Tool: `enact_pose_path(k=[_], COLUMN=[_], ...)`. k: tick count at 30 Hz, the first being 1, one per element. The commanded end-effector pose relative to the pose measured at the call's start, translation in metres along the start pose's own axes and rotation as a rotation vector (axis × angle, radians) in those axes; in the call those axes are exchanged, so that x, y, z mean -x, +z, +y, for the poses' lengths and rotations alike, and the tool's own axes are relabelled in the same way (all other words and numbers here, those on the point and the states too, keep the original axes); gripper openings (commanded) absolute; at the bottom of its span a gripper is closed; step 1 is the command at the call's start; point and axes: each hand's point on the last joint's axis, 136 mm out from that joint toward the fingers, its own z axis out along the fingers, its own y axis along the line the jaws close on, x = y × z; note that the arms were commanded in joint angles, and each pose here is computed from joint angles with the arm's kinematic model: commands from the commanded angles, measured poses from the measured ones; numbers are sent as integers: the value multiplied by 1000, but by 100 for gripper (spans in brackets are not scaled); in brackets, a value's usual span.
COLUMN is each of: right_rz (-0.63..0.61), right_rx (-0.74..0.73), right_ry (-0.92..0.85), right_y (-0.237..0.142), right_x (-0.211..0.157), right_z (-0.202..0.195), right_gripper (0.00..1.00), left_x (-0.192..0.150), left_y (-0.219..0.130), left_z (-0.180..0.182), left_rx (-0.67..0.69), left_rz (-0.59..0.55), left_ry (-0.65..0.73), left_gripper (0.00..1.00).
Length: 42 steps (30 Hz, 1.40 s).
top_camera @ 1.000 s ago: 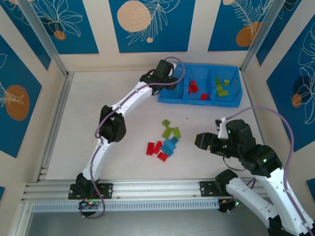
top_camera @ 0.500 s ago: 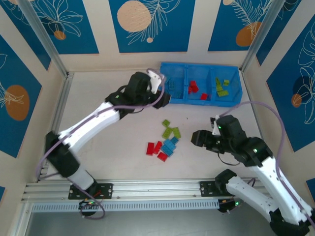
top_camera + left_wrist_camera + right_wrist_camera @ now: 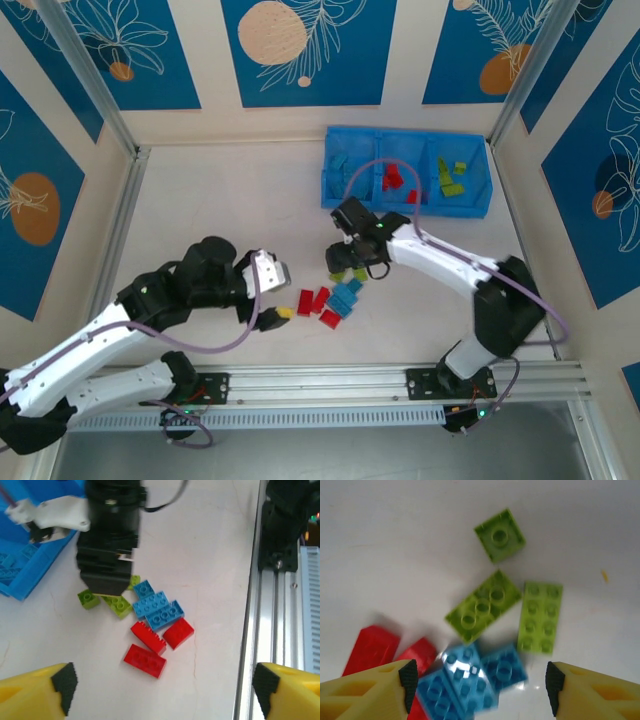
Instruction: Sort the legos into containers by color
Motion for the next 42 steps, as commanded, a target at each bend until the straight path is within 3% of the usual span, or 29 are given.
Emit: enact_pose_path(k=[1, 10, 12, 15, 17, 21, 27, 30, 35, 38, 42], right_rz=[-40, 94, 117, 123, 115, 51, -229, -390, -588, -604, -507], right_rx=[-15, -57, -59, -50, -53, -39, 34, 42, -64, -145, -162], right_ry=[-148, -211, -189, -162, -155, -123, 39, 202, 574, 741, 875], right_y=[18, 85, 94, 99, 95, 73, -12, -61, -114, -118, -90], right_x=[33, 46, 43, 39, 39, 46, 70, 73, 62, 61, 75], right_z=[1, -8, -12, -11, -11, -9, -19, -53, -165, -238, -303], right_gripper=[70, 67, 60, 37, 27, 19, 17, 18, 19, 18, 17], left_x=[-17, -43, -43, -41, -40, -38, -34, -32, -32, -34, -36], left_y=[9, 21, 21, 20, 19, 18, 15, 13, 12, 12, 12], left_z=[-4, -5, -5, -6, -5, -4, 1, 4, 10, 13, 15], left_rx=[-5, -31, -32, -34, -30, -28, 7, 24, 42, 47, 57], left_rz=[19, 116, 116, 100, 88, 75, 44, 26, 23, 33, 43], left_ry=[120, 122, 116, 115, 117, 115, 118, 116, 98, 92, 86], left_gripper=[100, 100, 100, 100, 100, 100, 100, 100, 100, 100, 100])
